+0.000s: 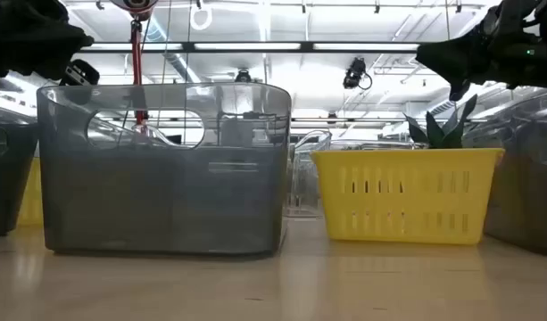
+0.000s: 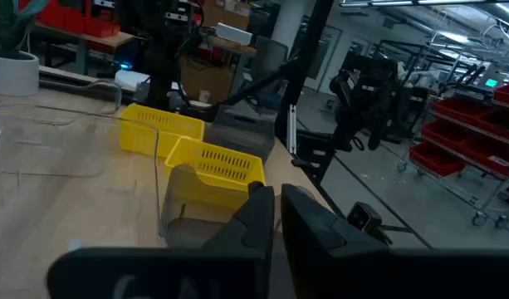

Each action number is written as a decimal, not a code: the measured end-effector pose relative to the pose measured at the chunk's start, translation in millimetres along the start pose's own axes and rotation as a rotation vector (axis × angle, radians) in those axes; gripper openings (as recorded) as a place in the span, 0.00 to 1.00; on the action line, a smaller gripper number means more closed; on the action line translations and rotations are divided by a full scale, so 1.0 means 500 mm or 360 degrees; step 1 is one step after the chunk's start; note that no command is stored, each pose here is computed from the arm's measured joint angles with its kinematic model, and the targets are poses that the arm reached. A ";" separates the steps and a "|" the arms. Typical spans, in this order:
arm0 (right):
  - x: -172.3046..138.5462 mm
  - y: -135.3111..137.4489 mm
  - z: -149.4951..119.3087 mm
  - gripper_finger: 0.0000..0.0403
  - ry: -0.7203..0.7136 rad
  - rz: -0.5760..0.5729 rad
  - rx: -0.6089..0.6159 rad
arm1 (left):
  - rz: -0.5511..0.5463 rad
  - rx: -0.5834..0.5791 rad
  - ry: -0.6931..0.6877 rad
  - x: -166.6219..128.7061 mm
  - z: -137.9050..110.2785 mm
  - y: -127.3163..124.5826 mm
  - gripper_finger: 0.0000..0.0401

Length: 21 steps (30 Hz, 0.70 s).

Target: Stack baskets by color

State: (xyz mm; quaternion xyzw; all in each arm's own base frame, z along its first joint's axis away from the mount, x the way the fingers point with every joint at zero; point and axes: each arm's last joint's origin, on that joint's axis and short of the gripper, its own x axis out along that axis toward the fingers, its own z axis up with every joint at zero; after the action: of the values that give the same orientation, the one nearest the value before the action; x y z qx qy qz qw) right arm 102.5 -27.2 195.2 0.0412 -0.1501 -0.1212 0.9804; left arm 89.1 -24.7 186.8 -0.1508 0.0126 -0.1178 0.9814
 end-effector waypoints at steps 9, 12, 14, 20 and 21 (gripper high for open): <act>0.000 0.000 0.000 0.18 0.0000 -0.0001 0.0000 | 0.0000 0.0000 0.0000 0.000 0.000 0.000 0.09; 0.000 0.000 0.000 0.18 0.0000 -0.0001 0.0000 | 0.0000 0.0000 0.0000 0.000 0.000 0.000 0.10; 0.000 0.000 0.000 0.18 0.0000 0.0000 0.0000 | 0.0000 0.0000 0.0000 0.000 0.000 0.000 0.09; 0.000 0.000 0.000 0.18 0.0001 0.0000 0.0001 | 0.0000 0.0000 0.0000 0.000 0.000 0.000 0.08; 0.000 0.000 0.000 0.18 0.0001 -0.0001 0.0001 | 0.0000 0.0000 0.0000 0.000 0.000 0.000 0.08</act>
State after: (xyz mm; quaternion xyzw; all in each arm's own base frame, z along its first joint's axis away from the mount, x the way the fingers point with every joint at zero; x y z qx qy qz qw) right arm 102.6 -27.2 195.1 0.0414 -0.1499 -0.1214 0.9803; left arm 89.1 -24.7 186.8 -0.1508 0.0126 -0.1178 0.9814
